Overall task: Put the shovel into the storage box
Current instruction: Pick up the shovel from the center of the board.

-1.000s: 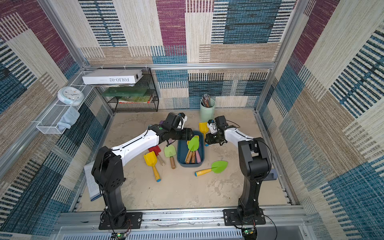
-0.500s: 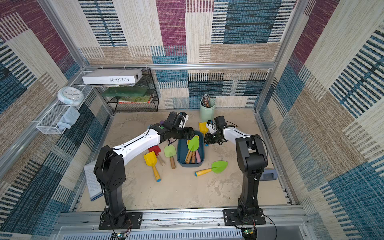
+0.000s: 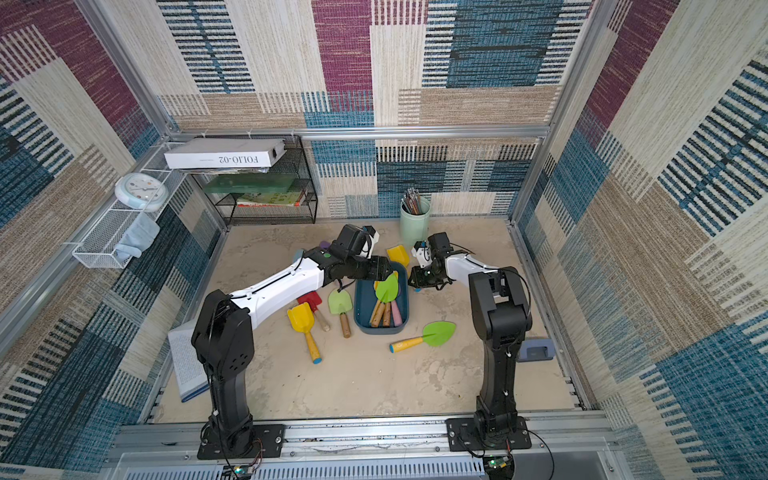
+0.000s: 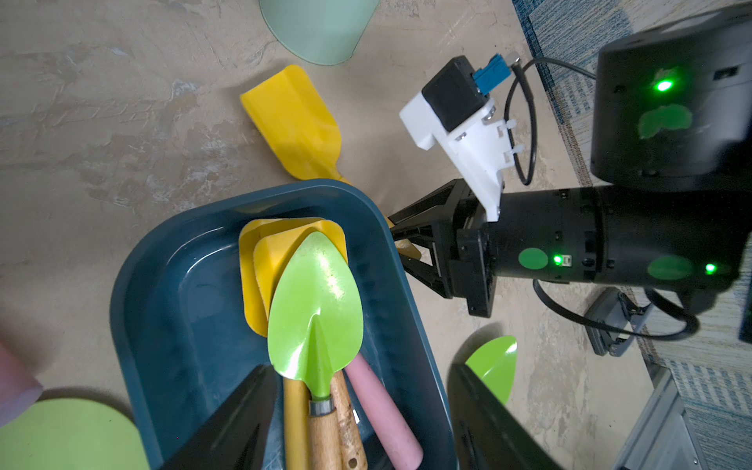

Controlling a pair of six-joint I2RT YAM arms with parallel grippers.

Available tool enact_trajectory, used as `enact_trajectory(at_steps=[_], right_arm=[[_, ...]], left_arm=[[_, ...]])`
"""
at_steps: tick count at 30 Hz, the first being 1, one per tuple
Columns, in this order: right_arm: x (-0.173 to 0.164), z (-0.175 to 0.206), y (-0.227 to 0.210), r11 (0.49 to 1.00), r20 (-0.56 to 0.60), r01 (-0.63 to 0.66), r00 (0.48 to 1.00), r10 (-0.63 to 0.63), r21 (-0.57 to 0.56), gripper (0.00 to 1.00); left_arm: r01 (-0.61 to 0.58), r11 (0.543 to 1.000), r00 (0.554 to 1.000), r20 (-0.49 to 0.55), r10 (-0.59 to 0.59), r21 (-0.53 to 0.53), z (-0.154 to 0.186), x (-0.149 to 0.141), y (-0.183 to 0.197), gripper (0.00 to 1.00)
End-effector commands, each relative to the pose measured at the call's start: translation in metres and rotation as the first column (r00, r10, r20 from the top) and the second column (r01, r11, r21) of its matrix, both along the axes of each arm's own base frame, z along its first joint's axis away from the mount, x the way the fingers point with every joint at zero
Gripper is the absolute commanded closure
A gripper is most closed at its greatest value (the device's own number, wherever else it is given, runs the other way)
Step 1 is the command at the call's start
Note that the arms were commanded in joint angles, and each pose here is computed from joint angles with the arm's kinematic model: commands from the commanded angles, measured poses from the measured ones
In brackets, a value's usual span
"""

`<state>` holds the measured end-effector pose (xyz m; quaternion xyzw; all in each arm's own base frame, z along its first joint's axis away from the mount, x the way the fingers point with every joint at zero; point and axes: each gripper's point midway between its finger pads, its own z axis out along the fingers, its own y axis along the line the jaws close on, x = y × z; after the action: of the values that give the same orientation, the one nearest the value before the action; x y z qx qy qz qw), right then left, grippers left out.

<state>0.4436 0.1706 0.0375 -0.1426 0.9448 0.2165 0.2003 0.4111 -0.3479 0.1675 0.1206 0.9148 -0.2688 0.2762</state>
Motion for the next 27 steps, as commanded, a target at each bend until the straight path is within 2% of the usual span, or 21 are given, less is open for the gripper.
enact_trajectory(at_steps=[1, 13, 27], right_arm=[[0.002, 0.002, -0.003, 1.0, 0.002, 0.014, 1.0, -0.014, -0.009, 0.75], [0.006, 0.028, -0.034, 0.995, 0.056, 0.1, 0.994, -0.098, -0.03, 1.0], [-0.026, 0.085, -0.052, 0.99, 0.16, 0.138, 0.978, -0.133, -0.021, 1.0]], left_arm=[[0.004, 1.0, 1.0, 0.017, -0.004, -0.012, 0.006, 0.002, -0.003, 0.29], [0.021, 0.999, 0.999, 0.042, -0.019, -0.034, 0.023, 0.008, -0.01, 0.24], [0.037, 0.992, 0.997, 0.069, -0.028, -0.121, 0.028, 0.011, -0.023, 0.24]])
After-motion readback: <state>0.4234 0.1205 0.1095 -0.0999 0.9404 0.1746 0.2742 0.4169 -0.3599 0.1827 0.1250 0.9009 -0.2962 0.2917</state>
